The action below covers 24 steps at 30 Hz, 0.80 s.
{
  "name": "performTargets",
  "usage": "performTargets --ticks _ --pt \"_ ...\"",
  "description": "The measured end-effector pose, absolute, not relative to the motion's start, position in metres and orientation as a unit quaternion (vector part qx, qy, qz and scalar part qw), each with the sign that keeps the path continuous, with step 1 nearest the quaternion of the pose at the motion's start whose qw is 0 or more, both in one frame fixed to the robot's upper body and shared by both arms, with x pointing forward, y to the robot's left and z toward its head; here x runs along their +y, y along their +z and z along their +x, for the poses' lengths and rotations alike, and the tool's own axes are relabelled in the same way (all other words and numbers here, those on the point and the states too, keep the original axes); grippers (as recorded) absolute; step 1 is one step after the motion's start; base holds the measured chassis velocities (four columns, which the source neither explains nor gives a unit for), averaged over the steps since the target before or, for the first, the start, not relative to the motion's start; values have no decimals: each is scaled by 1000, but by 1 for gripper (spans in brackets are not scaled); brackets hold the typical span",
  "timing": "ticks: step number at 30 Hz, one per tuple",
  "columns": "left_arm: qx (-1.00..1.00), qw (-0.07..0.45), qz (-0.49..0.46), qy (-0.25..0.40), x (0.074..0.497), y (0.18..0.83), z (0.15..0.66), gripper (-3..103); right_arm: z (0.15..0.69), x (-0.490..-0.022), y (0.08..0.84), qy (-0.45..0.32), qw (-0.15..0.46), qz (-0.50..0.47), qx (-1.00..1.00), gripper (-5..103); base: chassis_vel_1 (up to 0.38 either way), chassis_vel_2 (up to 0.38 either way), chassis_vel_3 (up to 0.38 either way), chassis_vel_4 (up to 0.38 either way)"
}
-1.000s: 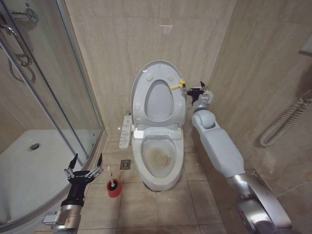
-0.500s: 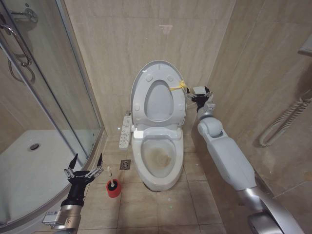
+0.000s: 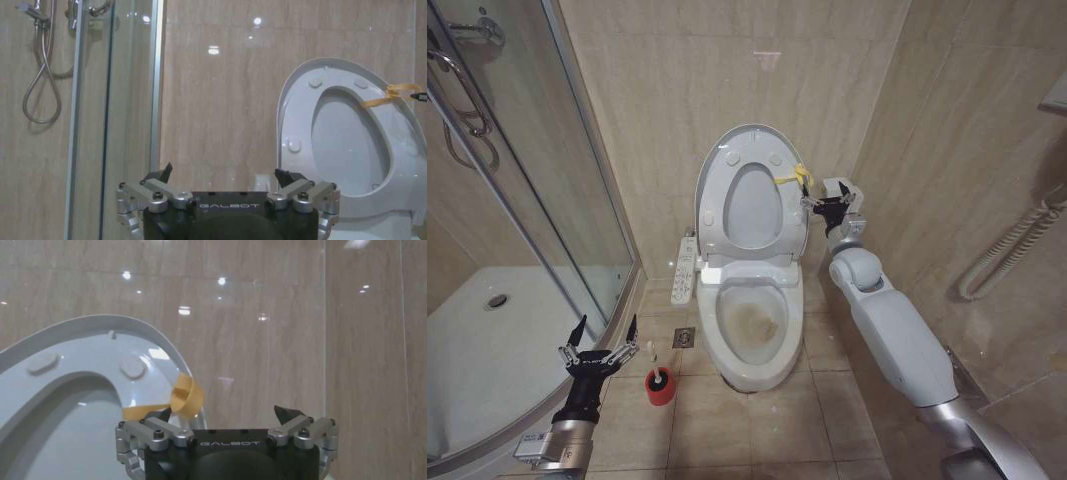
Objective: Open the toilet lid, clean the toilet bowl with a toilet brush, close the toilet lid, and flush.
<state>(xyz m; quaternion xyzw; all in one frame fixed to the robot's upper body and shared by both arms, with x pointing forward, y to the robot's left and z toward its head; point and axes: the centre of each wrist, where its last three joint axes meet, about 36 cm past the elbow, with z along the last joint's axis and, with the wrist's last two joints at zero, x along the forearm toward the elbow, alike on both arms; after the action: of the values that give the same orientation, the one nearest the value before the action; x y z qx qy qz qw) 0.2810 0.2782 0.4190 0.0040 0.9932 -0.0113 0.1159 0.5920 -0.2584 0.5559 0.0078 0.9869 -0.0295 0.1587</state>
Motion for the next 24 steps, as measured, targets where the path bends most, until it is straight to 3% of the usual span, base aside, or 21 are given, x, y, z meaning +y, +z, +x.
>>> performTargets --ticks 9,24 --pt "993 116 4 -11 278 419 281 100 550 -263 523 -7 126 23 992 100 0 0 0 0" --pt "993 116 4 -11 278 419 281 100 425 -253 431 -9 88 57 995 100 0 0 0 0"
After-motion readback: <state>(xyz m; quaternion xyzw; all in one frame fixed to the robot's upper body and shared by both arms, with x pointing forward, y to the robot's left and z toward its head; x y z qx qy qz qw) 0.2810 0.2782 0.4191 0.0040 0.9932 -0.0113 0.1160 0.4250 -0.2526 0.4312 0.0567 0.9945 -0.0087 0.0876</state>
